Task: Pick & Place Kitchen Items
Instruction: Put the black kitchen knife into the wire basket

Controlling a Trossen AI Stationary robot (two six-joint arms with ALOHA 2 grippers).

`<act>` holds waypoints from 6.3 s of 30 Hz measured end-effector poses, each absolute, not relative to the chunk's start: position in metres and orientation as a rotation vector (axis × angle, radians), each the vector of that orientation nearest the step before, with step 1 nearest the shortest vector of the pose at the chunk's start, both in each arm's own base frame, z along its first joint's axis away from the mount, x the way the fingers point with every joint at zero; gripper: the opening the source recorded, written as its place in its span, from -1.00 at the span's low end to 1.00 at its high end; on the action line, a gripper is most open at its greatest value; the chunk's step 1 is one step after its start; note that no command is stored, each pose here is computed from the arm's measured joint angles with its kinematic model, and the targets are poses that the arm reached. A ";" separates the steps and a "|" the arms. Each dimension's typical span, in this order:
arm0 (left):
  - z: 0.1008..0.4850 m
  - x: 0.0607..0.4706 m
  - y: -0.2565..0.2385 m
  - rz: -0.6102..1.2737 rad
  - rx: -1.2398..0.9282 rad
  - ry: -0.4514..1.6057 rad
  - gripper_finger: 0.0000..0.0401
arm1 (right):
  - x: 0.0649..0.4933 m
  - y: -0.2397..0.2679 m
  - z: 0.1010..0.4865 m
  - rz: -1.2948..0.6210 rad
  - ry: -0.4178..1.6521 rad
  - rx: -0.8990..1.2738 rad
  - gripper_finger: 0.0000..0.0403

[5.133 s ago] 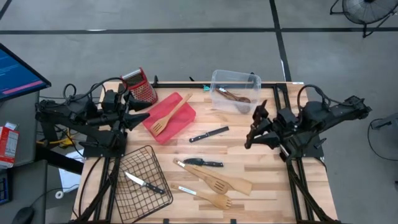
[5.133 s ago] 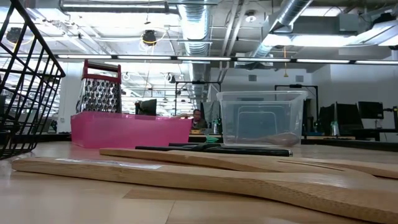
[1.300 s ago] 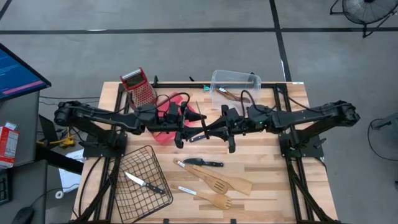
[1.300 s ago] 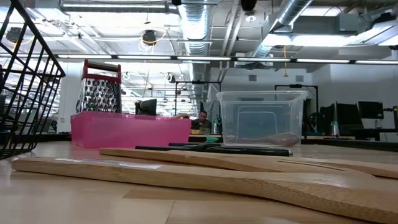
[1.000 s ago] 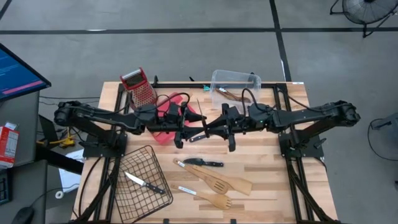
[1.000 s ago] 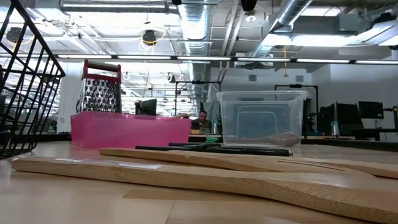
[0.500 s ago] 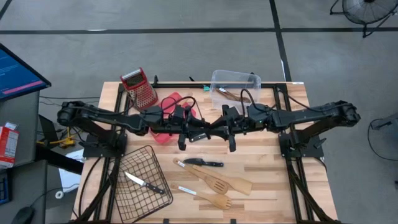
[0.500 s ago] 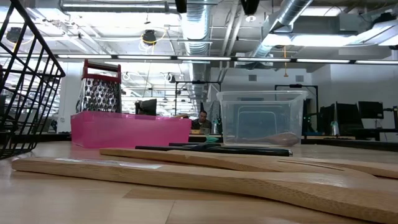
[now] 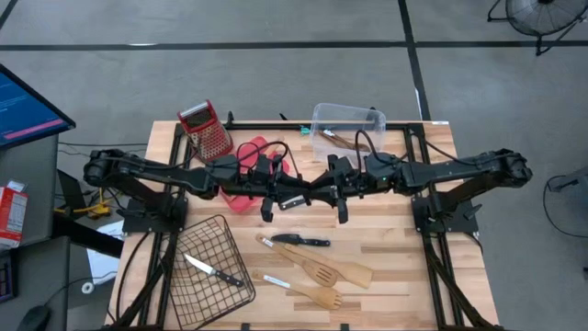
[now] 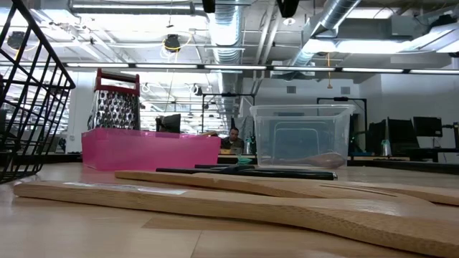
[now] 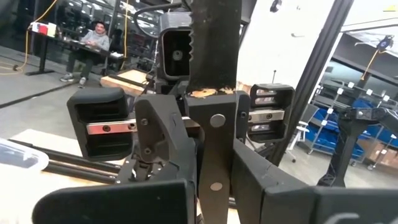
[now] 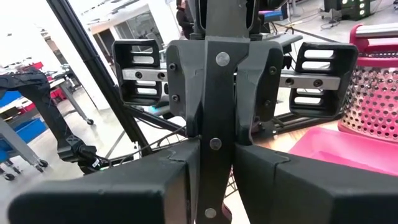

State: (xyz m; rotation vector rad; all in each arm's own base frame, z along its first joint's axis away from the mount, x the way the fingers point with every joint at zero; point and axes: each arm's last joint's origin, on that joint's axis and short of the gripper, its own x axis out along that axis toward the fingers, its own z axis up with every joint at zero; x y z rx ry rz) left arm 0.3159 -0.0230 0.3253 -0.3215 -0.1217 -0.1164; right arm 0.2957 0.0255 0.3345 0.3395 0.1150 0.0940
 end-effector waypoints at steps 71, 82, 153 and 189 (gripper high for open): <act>0.256 0.151 -0.141 -0.389 0.018 1.331 -0.81 | 0.219 0.058 0.354 0.317 0.374 0.451 -0.32; 0.229 0.154 -0.163 -0.503 0.219 1.447 -0.80 | 0.221 0.062 0.351 0.326 0.394 0.445 -0.33; 0.312 0.163 -0.140 -0.402 -0.433 0.947 0.05 | 0.263 0.067 0.279 -0.019 0.736 0.235 0.10; 0.391 0.169 -0.115 -0.086 -0.309 0.091 0.26 | 0.322 0.095 0.116 -0.059 1.200 0.000 0.18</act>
